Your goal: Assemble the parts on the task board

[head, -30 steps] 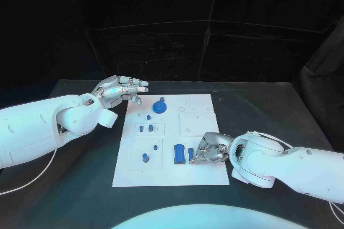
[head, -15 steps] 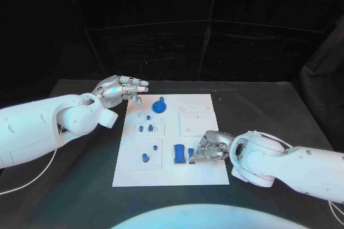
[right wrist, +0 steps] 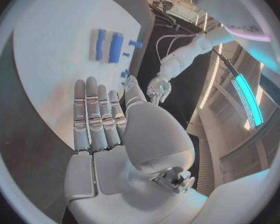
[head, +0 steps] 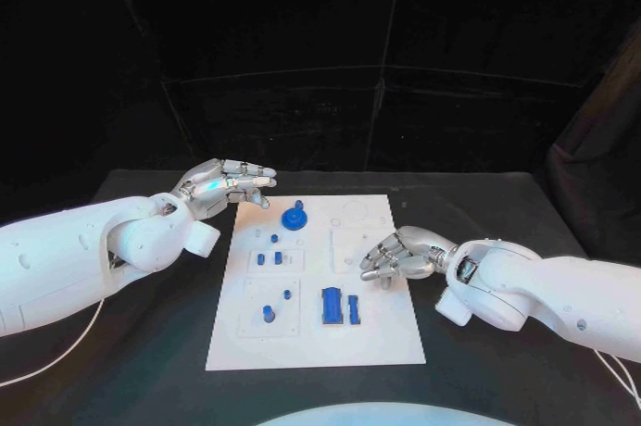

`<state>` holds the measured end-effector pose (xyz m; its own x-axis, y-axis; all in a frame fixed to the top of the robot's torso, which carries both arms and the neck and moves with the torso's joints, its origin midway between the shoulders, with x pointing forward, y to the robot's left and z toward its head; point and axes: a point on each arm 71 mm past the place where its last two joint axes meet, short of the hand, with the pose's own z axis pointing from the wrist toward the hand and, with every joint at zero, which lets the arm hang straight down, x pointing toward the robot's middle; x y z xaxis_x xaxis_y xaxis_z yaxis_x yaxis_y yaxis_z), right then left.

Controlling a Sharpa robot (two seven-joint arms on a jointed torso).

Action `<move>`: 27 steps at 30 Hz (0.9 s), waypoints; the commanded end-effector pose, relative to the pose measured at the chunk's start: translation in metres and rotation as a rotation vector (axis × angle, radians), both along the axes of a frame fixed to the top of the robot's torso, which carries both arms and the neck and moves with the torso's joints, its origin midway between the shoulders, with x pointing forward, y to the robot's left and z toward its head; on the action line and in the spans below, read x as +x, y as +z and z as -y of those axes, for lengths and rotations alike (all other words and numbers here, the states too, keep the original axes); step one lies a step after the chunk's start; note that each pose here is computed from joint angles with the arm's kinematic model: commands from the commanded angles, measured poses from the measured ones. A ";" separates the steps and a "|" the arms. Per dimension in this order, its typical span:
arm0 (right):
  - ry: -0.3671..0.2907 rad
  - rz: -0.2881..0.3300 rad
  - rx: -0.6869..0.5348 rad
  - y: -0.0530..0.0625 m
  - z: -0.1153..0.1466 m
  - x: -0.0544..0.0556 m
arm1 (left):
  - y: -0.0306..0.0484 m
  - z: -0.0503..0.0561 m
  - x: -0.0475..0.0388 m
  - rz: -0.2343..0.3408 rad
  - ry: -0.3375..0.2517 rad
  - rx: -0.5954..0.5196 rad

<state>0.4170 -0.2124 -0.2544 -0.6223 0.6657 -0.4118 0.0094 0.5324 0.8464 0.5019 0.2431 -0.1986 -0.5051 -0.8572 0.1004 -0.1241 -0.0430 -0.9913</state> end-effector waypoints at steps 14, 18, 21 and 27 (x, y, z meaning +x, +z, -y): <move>-0.311 0.140 0.474 0.010 0.029 0.101 | -0.0135 -0.012 0.0264 0.110 0.276 -0.073; -0.308 0.118 0.395 0.005 0.027 0.102 | -0.0195 -0.005 0.0245 0.066 0.198 -0.039; -0.318 0.123 0.404 0.006 0.026 0.100 | -0.0203 -0.003 0.0231 0.067 0.207 -0.036; -0.377 0.147 0.448 0.011 0.015 0.092 | -0.0240 0.007 0.0143 0.072 0.256 -0.021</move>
